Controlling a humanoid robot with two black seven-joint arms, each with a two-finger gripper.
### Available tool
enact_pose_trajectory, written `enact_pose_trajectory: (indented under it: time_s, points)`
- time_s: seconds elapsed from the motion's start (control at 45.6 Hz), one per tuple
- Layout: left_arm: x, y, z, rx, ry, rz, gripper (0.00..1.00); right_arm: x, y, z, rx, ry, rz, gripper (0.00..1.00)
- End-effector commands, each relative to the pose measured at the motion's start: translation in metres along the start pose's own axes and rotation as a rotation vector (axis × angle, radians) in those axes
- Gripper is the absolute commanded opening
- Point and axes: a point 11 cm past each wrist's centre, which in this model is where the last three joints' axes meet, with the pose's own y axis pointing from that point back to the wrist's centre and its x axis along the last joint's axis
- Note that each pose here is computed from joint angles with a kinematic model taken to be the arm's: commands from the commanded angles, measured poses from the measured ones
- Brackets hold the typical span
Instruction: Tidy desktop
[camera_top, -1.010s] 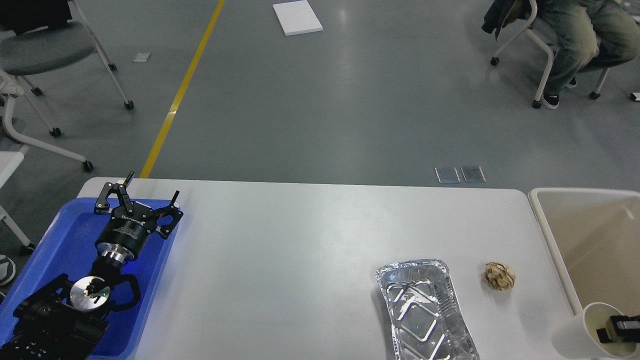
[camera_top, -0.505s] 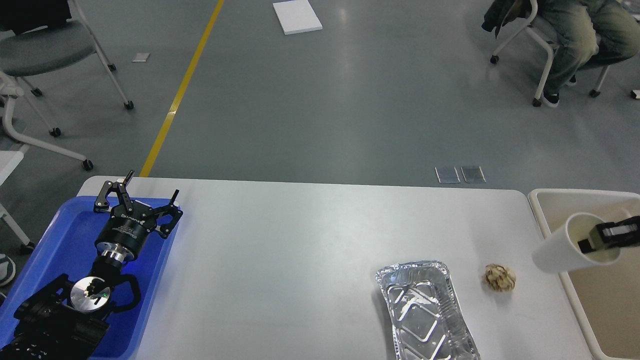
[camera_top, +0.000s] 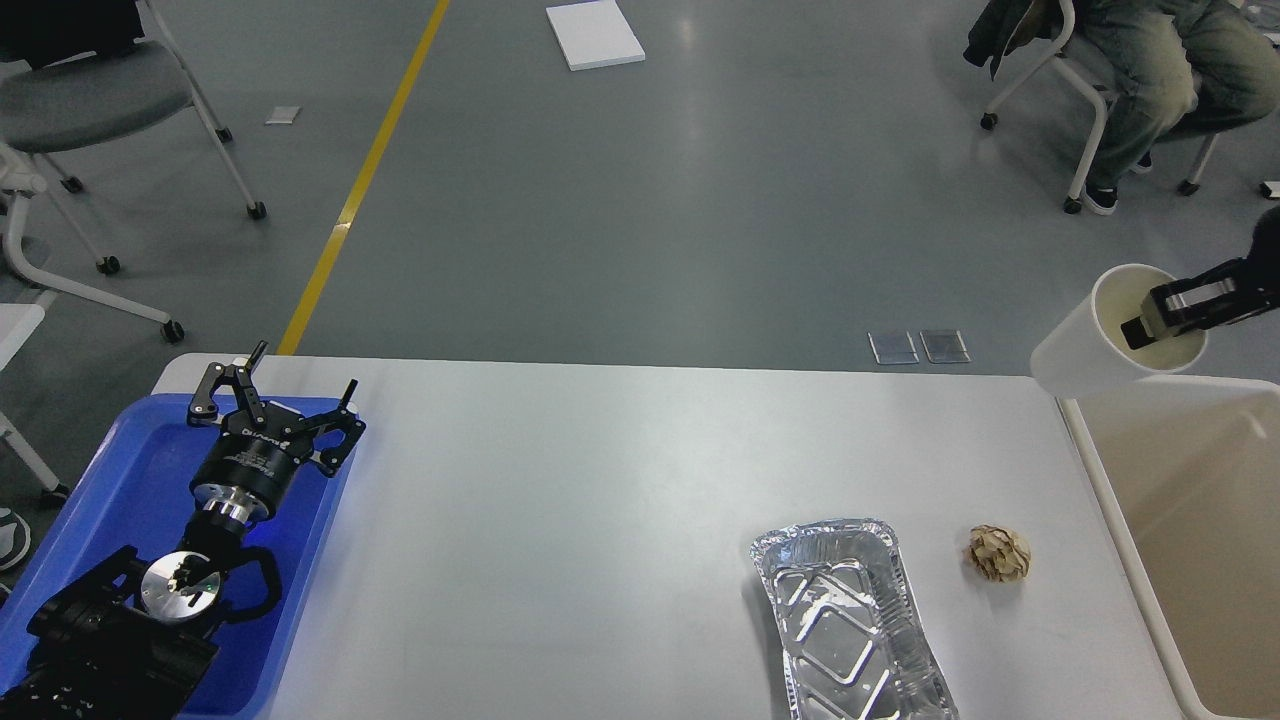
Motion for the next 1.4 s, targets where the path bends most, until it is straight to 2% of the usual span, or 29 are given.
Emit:
enact_pose_trajectory:
  time_s: [0.0,0.154,0.307,0.615,0.966,1.383]
  points:
    - [0.000,0.000,0.000,0.000,0.000,0.000,1.00,0.019,0.015,0.003,-0.072,-0.042,-0.015,0.00]
    - [0.000,0.000,0.000,-0.002,0.000,0.000,1.00,0.020,0.021,0.035,-0.139,-0.134,0.004,0.00]
    - [0.000,0.000,0.000,0.000,0.000,0.000,1.00,0.002,0.016,0.089,-0.223,-0.283,0.013,0.00]
    - [0.000,0.000,0.000,-0.002,0.000,0.000,1.00,-0.075,-0.002,0.182,-0.381,-0.515,0.016,0.00]
    - [0.000,0.000,0.000,0.000,-0.001,0.000,1.00,-0.155,-0.061,0.225,-0.470,-0.634,0.159,0.00]
    - [0.000,0.000,0.000,0.000,-0.001,0.000,1.00,-0.210,-0.140,0.226,-0.535,-0.633,0.221,0.00]
